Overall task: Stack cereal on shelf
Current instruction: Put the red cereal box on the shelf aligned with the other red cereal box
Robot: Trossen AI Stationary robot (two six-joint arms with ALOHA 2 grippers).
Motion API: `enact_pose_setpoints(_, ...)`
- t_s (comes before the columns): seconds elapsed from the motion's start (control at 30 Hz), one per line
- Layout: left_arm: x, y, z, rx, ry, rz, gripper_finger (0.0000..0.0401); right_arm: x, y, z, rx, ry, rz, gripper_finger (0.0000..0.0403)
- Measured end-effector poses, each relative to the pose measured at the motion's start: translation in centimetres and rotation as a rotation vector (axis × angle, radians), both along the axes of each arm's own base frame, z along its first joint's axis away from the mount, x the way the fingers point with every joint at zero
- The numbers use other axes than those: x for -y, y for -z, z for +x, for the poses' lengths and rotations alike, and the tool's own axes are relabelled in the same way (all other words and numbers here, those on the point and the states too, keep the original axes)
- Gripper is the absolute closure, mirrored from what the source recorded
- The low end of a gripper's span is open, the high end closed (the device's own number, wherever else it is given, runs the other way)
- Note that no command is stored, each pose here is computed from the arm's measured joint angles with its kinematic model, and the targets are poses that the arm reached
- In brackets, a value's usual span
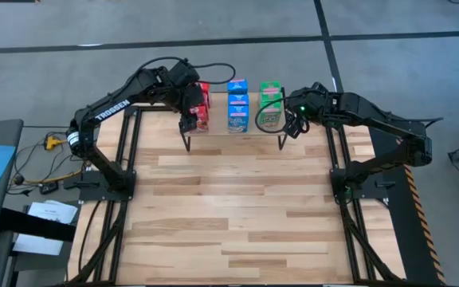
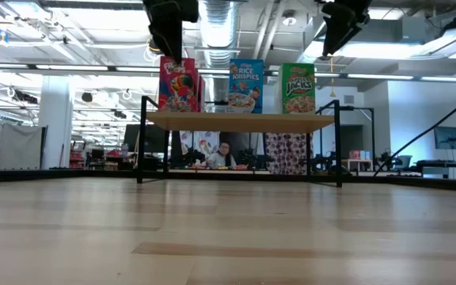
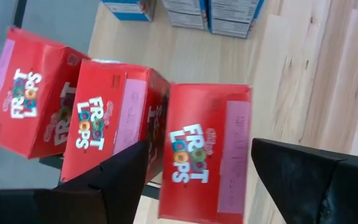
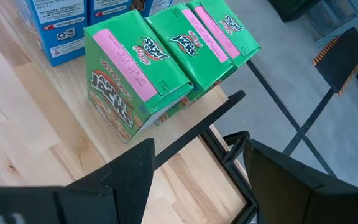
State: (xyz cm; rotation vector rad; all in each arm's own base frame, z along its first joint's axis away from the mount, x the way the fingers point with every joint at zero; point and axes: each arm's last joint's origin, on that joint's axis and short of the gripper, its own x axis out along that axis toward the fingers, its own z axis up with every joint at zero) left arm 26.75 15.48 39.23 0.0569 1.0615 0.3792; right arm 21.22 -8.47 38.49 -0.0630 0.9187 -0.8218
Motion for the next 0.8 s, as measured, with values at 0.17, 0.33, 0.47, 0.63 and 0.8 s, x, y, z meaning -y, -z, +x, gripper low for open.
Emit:
enact_pose_setpoints(0.17,0.4,0.0,0.2,-0.003,0.021,0.004,0.0125,0.0,0.0,0.0,0.0,0.0,0.0,0.0133)
enact_pose_setpoints(0.33,0.3,0.0,0.2,-0.021,0.01,0.035,0.0125,0.0,0.0,0.0,0.0,0.0,0.0,0.0133)
enact_pose_setpoints(0.47,0.3,0.0,0.2,-0.025,0.007,0.04,0.0125,0.0,0.0,0.0,0.0,0.0,0.0,0.0133)
enact_pose_setpoints(0.63,0.3,0.0,0.2,-0.025,0.013,0.04,0.0125,0.0,0.0,0.0,0.0,0.0,0.0,0.0133)
enact_pose_setpoints(0.8,0.5,-1.0,0.0,0.007,0.019,0.055,0.0125,0.0,0.0,0.0,0.0,0.0,0.0,0.0133)
